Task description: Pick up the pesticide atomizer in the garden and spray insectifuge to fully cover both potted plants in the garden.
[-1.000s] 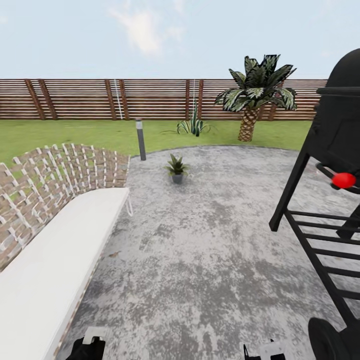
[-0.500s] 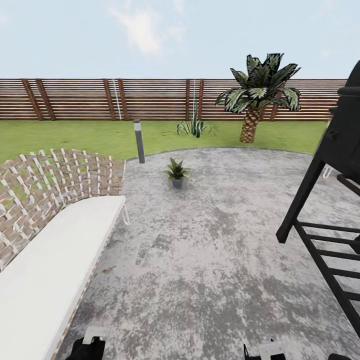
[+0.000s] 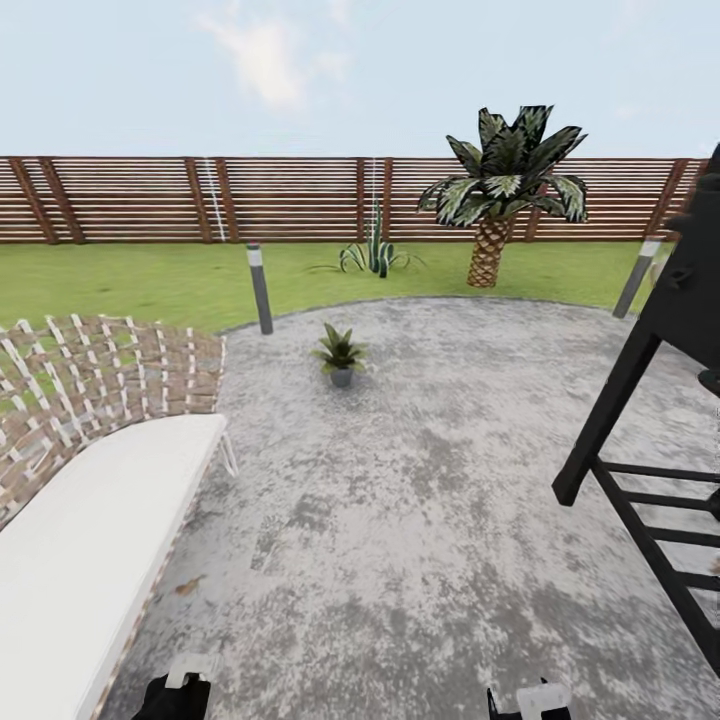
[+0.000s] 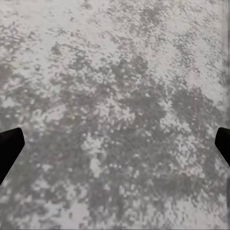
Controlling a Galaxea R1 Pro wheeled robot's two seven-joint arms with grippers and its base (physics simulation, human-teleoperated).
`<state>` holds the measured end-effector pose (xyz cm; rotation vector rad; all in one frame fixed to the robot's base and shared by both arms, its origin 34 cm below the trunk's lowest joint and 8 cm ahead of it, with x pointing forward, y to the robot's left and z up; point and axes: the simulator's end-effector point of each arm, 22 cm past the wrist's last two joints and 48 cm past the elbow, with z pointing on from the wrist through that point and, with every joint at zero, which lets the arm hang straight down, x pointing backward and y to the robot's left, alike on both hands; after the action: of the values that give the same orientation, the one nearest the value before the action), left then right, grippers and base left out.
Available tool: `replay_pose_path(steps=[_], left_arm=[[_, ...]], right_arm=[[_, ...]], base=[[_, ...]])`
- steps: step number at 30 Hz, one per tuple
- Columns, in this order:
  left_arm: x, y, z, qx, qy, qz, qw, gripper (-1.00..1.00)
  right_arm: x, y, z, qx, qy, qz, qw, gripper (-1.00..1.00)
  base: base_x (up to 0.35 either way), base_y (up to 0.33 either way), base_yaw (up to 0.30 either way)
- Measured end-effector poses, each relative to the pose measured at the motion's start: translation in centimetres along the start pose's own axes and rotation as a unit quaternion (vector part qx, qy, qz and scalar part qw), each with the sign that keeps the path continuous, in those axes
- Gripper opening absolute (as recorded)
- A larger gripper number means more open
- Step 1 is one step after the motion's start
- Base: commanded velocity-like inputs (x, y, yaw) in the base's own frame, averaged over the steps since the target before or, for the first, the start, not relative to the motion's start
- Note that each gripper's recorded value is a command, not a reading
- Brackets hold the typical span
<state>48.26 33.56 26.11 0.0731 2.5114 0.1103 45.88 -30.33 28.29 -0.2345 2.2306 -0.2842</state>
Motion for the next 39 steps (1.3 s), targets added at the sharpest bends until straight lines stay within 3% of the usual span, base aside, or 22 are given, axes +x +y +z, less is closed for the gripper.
replay_pose_path(steps=[39], left_arm=[[0.07, -0.03, -0.01, 0.000, 0.001, 0.000, 1.0000, -1.00]], right_arm=[[-0.03, 0.11, -0.01, -0.001, 0.000, 0.001, 1.0000, 1.00]], base=[[0.339, 0.000, -0.004]])
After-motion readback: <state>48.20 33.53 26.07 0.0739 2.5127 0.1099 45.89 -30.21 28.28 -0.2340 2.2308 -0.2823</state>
